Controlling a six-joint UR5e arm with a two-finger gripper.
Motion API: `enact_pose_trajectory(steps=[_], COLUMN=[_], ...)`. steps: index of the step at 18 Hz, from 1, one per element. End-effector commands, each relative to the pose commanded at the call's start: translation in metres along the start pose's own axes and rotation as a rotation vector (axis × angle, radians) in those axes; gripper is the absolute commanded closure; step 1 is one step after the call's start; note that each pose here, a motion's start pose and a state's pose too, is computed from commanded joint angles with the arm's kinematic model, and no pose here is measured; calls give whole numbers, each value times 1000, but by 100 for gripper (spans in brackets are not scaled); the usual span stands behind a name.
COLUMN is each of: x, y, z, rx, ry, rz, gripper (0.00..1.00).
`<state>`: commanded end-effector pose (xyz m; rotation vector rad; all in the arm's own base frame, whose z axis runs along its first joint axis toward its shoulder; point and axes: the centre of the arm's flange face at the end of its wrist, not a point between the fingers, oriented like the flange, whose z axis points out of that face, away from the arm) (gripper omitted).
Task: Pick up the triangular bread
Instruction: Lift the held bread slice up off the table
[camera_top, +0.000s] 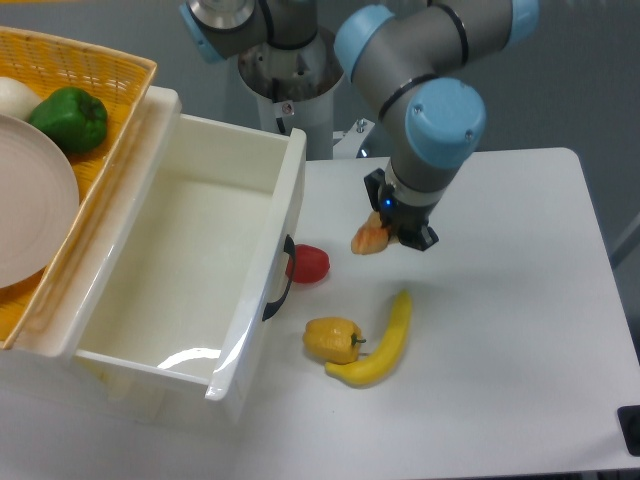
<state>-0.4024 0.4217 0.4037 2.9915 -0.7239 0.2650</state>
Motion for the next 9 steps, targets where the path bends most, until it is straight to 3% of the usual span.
enact_pose_trajectory(steps=[9], x=[1], y=[0], z=[2], rx=[-5], ry=[4], rz=[3], gripper=[81])
